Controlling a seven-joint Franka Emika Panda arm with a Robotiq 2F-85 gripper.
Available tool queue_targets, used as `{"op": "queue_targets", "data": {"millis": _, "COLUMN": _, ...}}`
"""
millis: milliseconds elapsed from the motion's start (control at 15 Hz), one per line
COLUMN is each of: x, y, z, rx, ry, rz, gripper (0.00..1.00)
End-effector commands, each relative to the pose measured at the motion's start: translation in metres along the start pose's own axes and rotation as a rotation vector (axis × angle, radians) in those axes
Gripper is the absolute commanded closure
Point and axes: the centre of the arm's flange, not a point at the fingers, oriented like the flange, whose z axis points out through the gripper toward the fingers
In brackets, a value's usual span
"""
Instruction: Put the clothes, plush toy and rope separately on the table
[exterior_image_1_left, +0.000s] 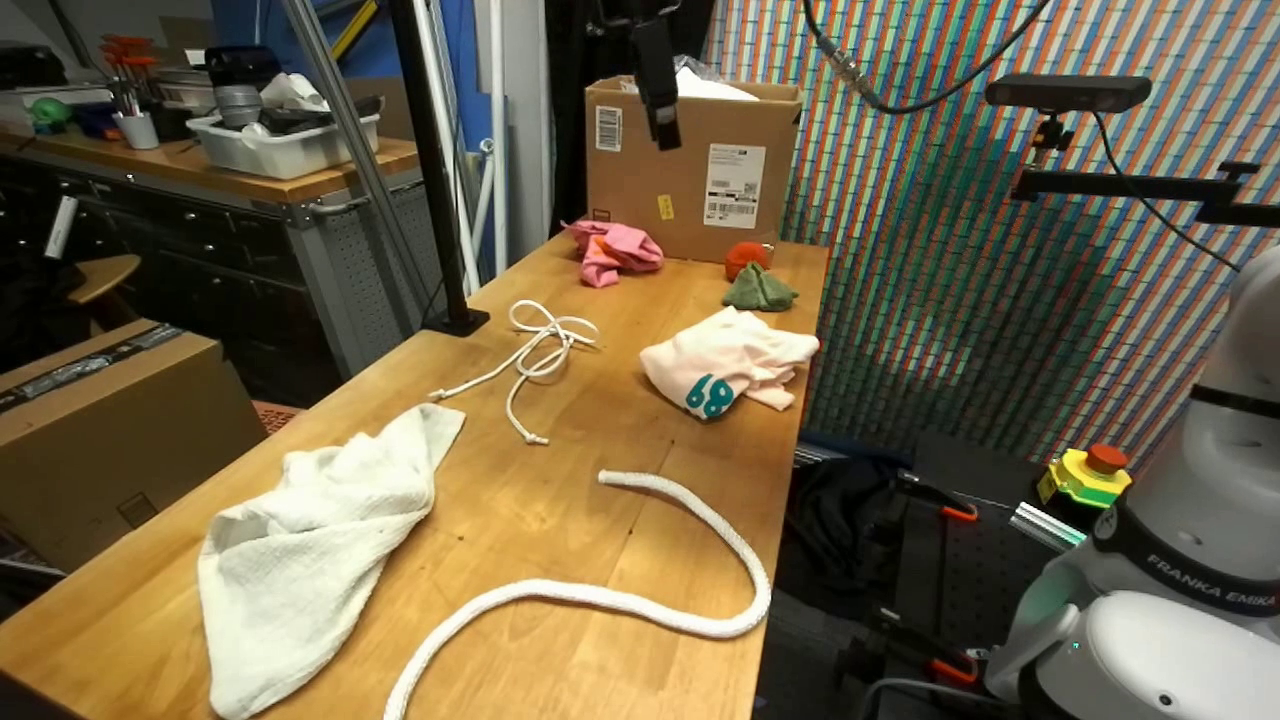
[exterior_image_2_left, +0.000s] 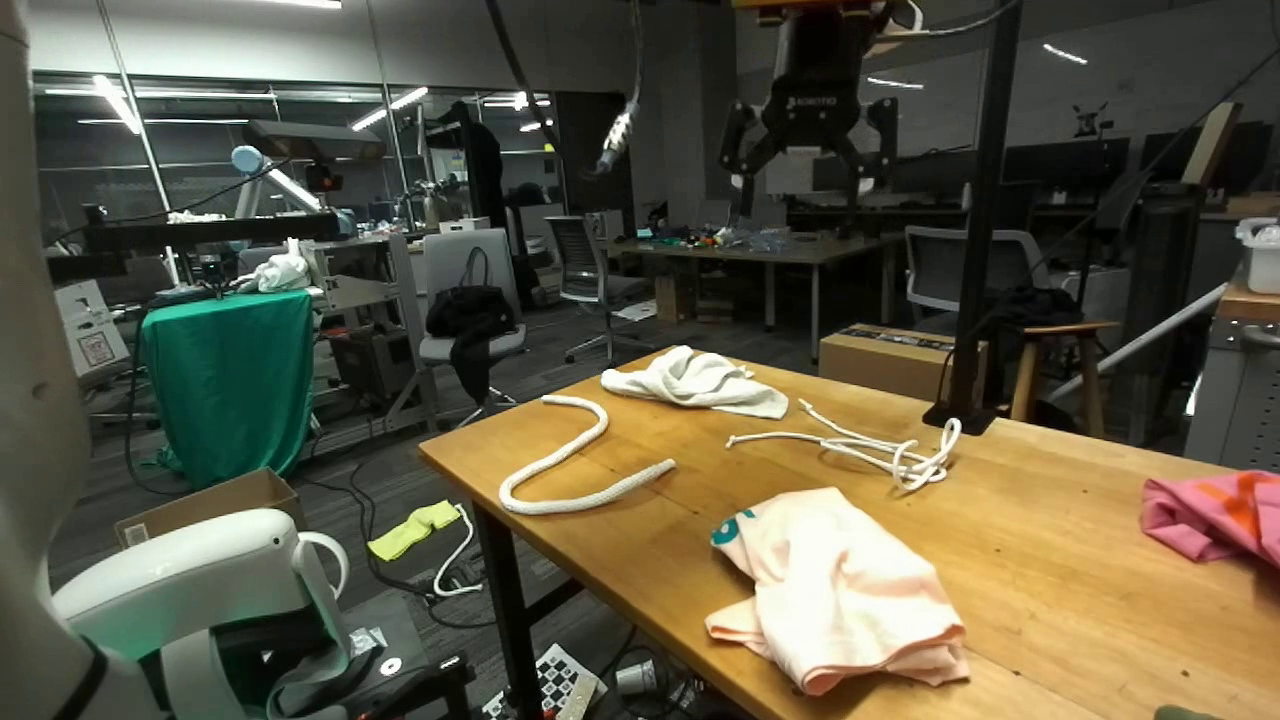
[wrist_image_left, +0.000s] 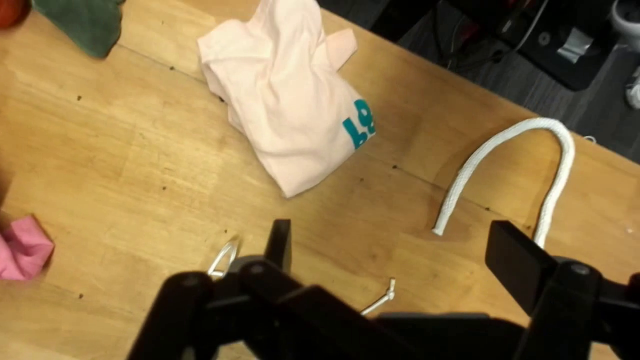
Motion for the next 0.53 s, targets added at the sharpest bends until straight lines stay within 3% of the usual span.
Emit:
{"op": "queue_targets", "data": {"millis": 0, "x": -0.072, "y": -0.037, "z": 0.000, "rx": 0.033, "ry": 0.038, "rz": -0.051, "gripper": 0.00}}
{"op": "queue_targets", "data": {"millis": 267, "x": -0.115, "y": -0.076, "z": 0.007, "rx": 0.053, "ry": 0.106, "rz": -0.067, "gripper": 0.00}}
{"op": "queue_targets", "data": {"millis": 467, "x": -0.138, "y": -0.104, "z": 0.019, "rx": 0.017, "ry": 0.216, "rz": -0.081, "gripper": 0.00}}
